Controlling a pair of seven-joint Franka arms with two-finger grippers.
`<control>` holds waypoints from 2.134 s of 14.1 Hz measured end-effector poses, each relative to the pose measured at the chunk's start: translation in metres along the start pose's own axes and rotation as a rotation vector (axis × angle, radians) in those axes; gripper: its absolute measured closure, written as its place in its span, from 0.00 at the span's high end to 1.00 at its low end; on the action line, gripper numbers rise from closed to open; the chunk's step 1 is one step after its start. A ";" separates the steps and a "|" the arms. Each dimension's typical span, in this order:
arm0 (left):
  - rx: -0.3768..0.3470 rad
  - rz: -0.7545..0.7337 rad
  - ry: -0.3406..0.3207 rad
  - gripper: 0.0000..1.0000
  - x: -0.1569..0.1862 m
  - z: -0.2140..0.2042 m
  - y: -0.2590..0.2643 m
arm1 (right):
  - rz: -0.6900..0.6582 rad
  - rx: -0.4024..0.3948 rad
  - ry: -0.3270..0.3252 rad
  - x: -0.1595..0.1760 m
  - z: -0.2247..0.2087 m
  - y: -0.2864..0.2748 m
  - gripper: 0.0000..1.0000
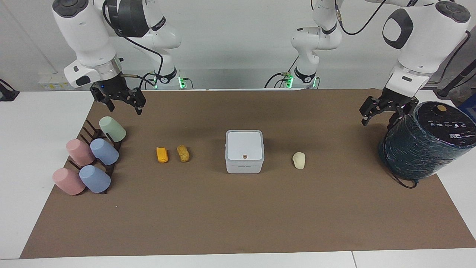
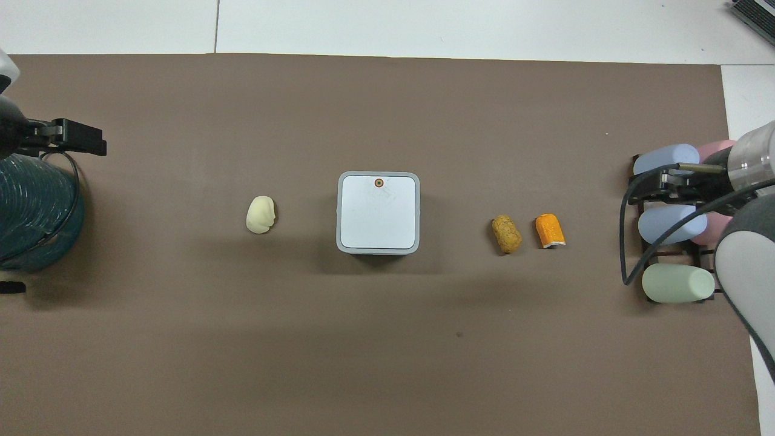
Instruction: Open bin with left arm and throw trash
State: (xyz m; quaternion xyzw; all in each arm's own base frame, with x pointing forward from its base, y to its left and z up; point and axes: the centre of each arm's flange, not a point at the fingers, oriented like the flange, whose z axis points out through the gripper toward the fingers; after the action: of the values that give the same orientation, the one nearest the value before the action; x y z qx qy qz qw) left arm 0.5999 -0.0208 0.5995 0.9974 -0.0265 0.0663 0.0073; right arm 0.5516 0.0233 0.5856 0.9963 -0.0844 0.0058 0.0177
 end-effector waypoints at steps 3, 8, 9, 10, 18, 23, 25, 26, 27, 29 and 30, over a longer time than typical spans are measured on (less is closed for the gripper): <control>-0.001 0.002 -0.001 1.00 0.000 0.000 0.001 | 0.000 0.000 0.000 0.000 0.000 0.000 1.00; -0.007 -0.004 -0.008 1.00 -0.001 0.001 0.025 | 0.000 0.000 0.000 0.000 0.000 0.000 1.00; -0.011 -0.023 -0.011 1.00 -0.002 0.002 0.042 | 0.000 0.000 0.000 0.000 0.000 0.000 1.00; -0.015 -0.045 -0.013 0.93 -0.003 0.002 0.062 | 0.000 0.000 0.000 0.000 0.000 0.000 1.00; -0.042 -0.325 -0.020 0.12 -0.028 0.012 0.191 | 0.002 -0.004 -0.017 -0.002 0.002 0.002 1.00; -0.087 -0.452 0.023 0.01 -0.042 0.039 0.248 | -0.007 -0.004 -0.017 -0.003 0.001 -0.003 1.00; -0.112 -0.485 0.040 0.01 -0.045 0.047 0.265 | -0.015 -0.005 -0.017 -0.004 0.001 -0.008 1.00; -0.135 -0.508 0.054 0.01 -0.045 0.052 0.275 | -0.018 -0.005 -0.016 -0.004 0.001 -0.009 1.00; -0.155 -0.523 0.066 0.01 -0.045 0.058 0.285 | -0.019 -0.005 -0.017 -0.004 0.002 -0.009 1.00; -0.179 -0.527 0.078 0.01 -0.049 0.077 0.308 | -0.019 -0.006 -0.020 -0.004 0.003 -0.009 1.00; -0.188 -0.527 0.082 0.01 -0.050 0.086 0.316 | -0.020 -0.006 -0.021 -0.005 0.004 -0.010 1.00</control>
State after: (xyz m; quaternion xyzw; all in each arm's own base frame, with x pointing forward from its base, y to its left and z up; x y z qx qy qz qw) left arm 0.5453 -0.3350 0.5110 0.9614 0.2279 0.0998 0.1179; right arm 0.5487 0.0338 0.5812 0.9970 -0.0745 -0.0052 0.0199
